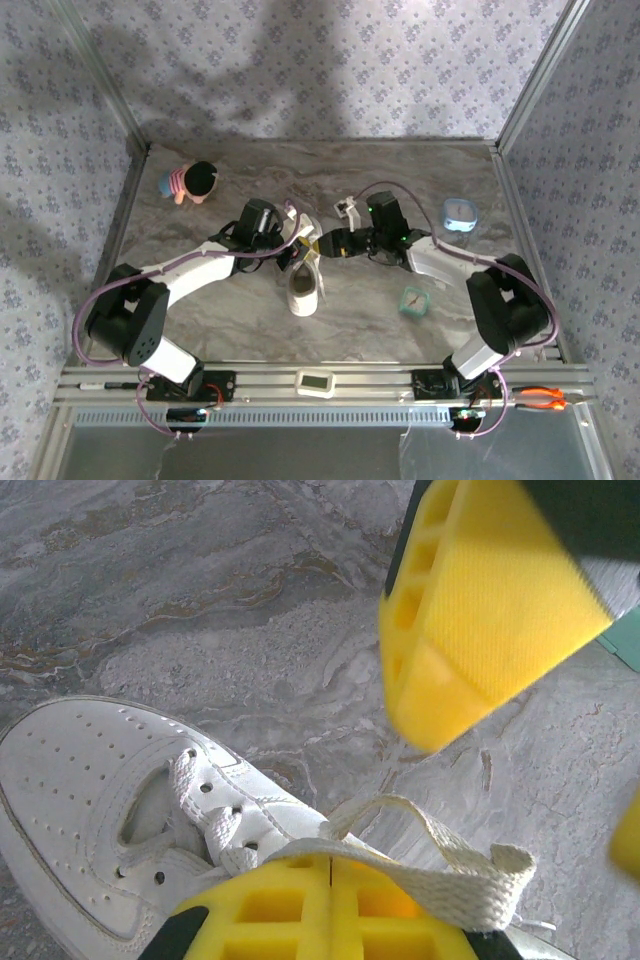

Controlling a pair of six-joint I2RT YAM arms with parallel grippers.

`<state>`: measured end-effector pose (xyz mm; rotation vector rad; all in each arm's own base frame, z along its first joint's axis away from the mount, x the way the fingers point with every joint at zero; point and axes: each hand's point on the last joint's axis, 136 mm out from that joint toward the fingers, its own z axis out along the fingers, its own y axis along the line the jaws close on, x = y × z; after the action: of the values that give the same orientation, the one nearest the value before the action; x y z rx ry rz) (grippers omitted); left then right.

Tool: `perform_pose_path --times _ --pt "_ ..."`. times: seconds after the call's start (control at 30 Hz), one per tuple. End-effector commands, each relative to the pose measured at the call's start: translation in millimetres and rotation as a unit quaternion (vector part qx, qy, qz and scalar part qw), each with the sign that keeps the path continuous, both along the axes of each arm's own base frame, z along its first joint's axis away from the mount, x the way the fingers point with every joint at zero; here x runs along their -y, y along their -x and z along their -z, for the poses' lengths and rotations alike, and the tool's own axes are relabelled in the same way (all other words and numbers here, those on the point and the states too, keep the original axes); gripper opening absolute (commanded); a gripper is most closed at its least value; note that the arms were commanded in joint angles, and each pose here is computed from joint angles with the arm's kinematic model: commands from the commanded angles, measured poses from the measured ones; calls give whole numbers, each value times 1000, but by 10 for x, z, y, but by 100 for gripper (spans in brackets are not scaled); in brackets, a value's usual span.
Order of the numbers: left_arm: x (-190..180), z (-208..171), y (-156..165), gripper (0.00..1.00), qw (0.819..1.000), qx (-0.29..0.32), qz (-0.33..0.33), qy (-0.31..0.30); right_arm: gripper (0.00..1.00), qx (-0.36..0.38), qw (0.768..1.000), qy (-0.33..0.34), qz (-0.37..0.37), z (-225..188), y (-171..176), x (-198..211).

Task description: Tie the shoes

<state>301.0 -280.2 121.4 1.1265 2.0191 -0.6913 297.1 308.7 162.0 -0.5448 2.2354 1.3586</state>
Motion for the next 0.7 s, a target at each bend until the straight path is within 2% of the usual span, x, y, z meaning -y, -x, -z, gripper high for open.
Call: perform_pose_path --times 0.0,0.1,0.23,0.37,0.67 --pt "-34 146 88 0 999 -34 7 -13 54 -9 1000 9 25 -67 13 139" --pt "-33 138 84 0 999 -33 8 -12 50 -22 998 30 51 -15 -30 254" --pt "-30 126 86 0 999 -31 9 -11 39 -55 994 49 81 168 -127 350" --pt "-26 116 88 0 999 -30 10 -10 40 -70 995 25 64 165 -146 200" --pt "-29 110 90 0 999 -29 11 -10 43 -81 996 19 29 204 -154 -88"
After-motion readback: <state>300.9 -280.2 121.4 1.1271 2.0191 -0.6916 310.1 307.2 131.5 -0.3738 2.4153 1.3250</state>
